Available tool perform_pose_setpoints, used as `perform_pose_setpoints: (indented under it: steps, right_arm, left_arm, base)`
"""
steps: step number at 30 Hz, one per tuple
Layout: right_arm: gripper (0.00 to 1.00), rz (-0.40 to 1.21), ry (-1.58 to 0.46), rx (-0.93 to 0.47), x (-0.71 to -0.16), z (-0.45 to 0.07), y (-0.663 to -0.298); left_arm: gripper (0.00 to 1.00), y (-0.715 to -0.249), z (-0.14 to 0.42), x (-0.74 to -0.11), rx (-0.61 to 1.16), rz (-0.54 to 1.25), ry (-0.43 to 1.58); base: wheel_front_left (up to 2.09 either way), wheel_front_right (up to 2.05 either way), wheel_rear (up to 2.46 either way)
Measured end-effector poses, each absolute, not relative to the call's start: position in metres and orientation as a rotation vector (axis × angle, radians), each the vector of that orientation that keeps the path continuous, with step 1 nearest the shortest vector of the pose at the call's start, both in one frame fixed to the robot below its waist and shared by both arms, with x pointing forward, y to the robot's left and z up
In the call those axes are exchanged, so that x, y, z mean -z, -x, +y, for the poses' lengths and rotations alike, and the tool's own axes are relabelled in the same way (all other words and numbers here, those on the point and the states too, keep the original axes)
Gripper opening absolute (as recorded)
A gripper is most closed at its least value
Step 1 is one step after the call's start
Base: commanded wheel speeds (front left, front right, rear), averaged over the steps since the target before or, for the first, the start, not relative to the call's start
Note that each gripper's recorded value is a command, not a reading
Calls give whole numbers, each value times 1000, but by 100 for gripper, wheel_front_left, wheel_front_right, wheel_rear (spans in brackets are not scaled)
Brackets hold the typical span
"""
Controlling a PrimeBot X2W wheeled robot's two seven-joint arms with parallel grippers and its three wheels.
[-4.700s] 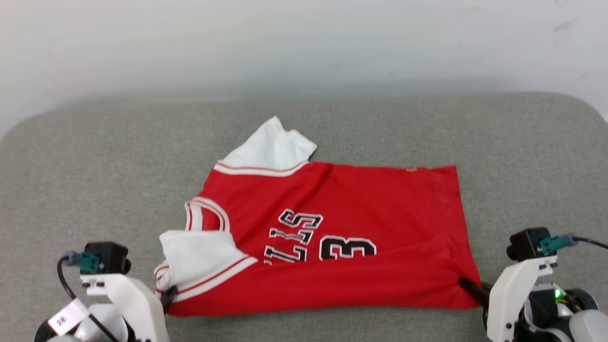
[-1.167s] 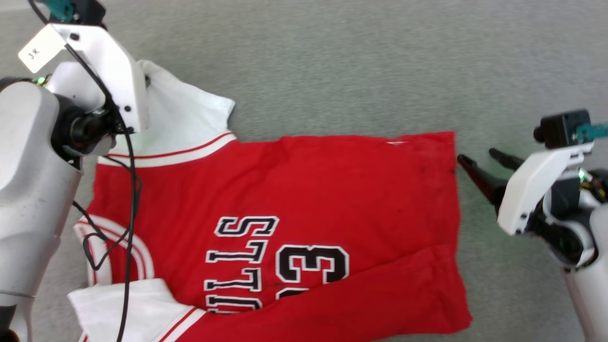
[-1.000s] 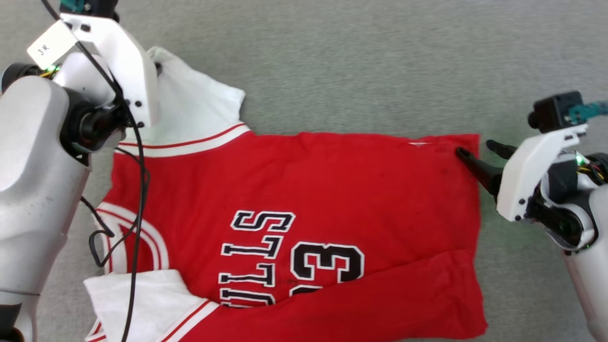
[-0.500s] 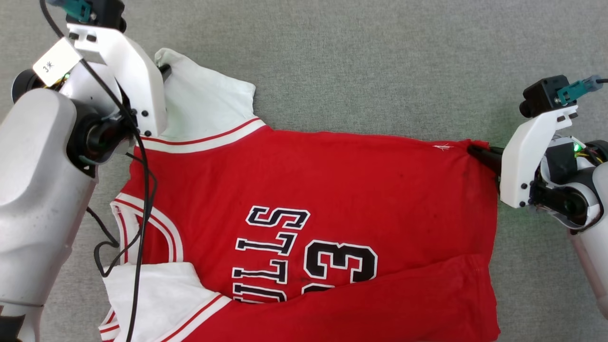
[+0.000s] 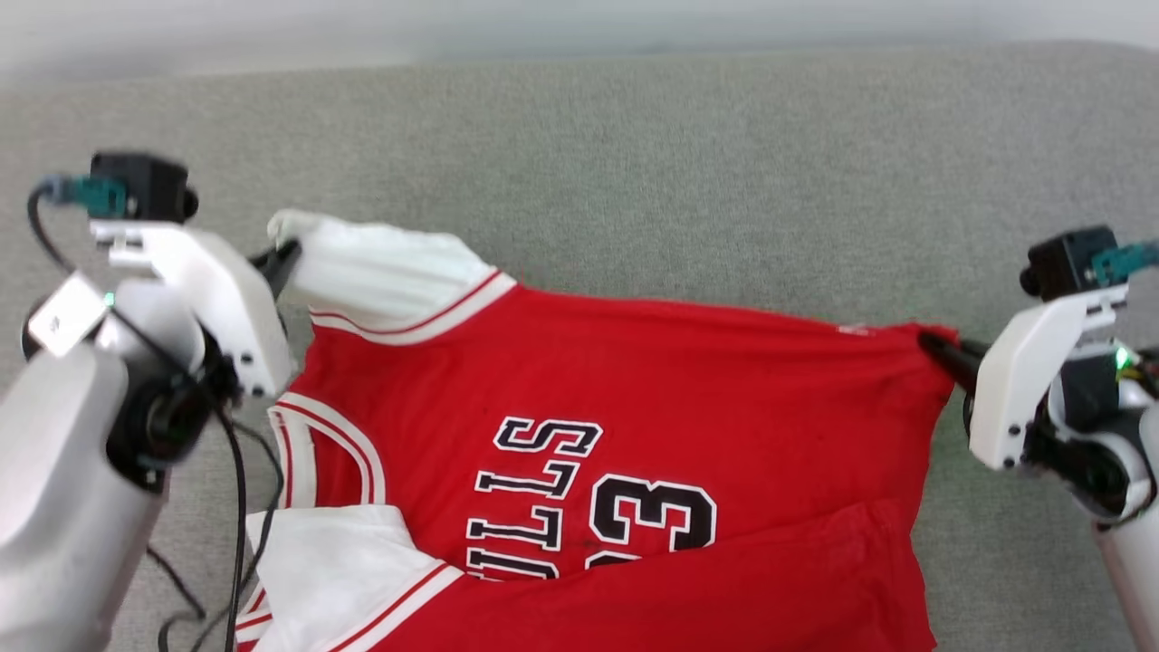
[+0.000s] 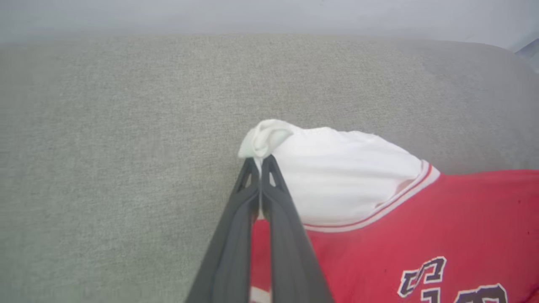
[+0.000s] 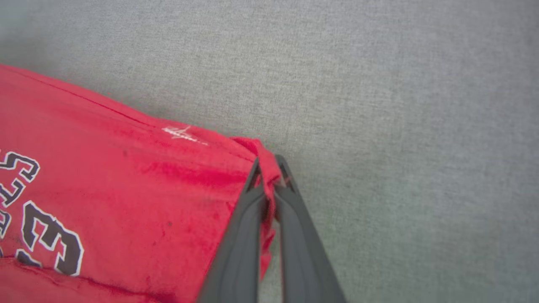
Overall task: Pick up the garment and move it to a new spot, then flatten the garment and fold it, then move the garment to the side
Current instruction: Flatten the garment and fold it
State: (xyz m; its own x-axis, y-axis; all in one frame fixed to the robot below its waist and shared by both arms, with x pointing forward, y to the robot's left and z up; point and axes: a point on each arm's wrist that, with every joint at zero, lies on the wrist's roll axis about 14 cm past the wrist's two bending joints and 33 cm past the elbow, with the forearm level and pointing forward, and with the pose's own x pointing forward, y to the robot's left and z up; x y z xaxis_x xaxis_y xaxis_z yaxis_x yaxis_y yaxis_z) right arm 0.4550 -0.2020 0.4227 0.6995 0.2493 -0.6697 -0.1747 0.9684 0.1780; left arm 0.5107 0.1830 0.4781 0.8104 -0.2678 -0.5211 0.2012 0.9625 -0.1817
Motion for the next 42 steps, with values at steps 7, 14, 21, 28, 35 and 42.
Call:
perform_pose_setpoints:
  steps: [7,14,21,28,35,42]
  right_arm:
    - [0,770,-136,-244,-422,-192,-417]
    - [0,823,-167,-237,-405,-188,-373]
    - [0,867,-233,-202,-385,-187,-344]
    - [0,875,-285,-177,-375,-183,-327]
    - [100,758,-305,-161,-389,-182,-334]
    - [100,630,-297,-141,-421,-193,-341]
  left_arm:
    - [0,-450,198,-466,184,581,199]
    - [0,-387,211,-441,92,620,299]
    - [0,-336,208,-407,33,721,394]
    - [0,-305,188,-376,38,832,467]
    - [100,-316,182,-381,64,768,466]
    - [100,-347,191,-423,57,548,385]
  base:
    - [0,0,0]
    - [0,0,0]
    - [0,0,0]
    - [0,0,0]
    - [0,0,0]
    - [0,0,0]
